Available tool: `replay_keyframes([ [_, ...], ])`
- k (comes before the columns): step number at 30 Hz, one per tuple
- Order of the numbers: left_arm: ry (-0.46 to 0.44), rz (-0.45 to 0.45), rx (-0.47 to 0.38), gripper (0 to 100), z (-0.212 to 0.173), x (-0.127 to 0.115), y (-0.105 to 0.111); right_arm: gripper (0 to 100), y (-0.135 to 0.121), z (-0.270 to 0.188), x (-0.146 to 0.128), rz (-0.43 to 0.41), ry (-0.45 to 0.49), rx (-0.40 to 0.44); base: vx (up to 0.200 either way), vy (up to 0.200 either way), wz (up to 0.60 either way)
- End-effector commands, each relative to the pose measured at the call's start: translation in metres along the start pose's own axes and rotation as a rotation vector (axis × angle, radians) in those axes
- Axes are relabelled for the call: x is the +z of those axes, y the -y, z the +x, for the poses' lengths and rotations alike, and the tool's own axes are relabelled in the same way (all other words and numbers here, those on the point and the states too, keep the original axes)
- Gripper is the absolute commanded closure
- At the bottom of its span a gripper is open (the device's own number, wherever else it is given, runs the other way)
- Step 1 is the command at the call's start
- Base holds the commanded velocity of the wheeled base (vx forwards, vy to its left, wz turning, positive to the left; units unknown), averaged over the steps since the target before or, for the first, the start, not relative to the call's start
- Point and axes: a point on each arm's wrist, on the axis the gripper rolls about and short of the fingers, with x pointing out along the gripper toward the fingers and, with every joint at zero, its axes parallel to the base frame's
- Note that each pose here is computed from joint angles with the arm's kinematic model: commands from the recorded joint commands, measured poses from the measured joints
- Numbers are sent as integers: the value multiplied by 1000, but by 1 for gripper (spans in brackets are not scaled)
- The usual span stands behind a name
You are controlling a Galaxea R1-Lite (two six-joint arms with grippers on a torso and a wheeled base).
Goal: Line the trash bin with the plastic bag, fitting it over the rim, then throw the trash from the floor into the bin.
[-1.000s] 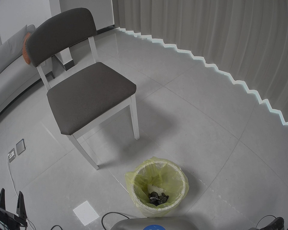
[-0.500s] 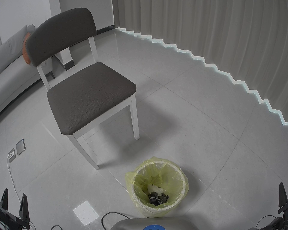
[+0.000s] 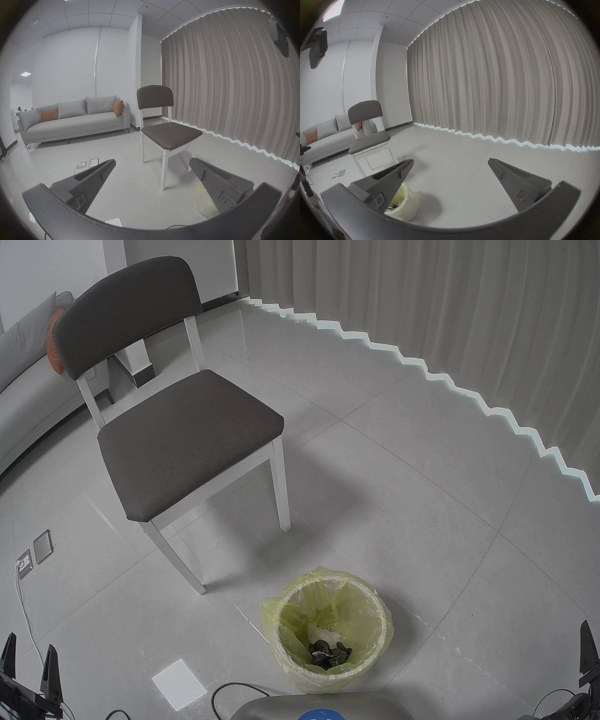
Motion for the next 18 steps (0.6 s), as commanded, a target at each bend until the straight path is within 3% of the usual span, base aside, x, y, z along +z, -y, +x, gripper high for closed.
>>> replay_keyframes([
  [1, 0, 46, 12, 0, 0, -4, 0, 0, 0, 1, -6, -16, -27, 41, 0, 0, 0],
  [8, -1, 88, 14, 0, 0, -4, 0, 0, -1, 0, -8, -101, -47, 104, 0, 0, 0],
  [10, -1, 89, 14, 0, 0, -4, 0, 0, -1, 0, -14, -135, -109, 119, 0, 0, 0],
  [16, 4, 102, 24, 0, 0, -4, -1, 0, -1, 0, -13, -143, -102, 126, 0, 0, 0],
  [18, 3, 105, 80, 0, 0, -4, -2, 0, -1, 0, -13, -134, -105, 126, 0, 0, 0],
])
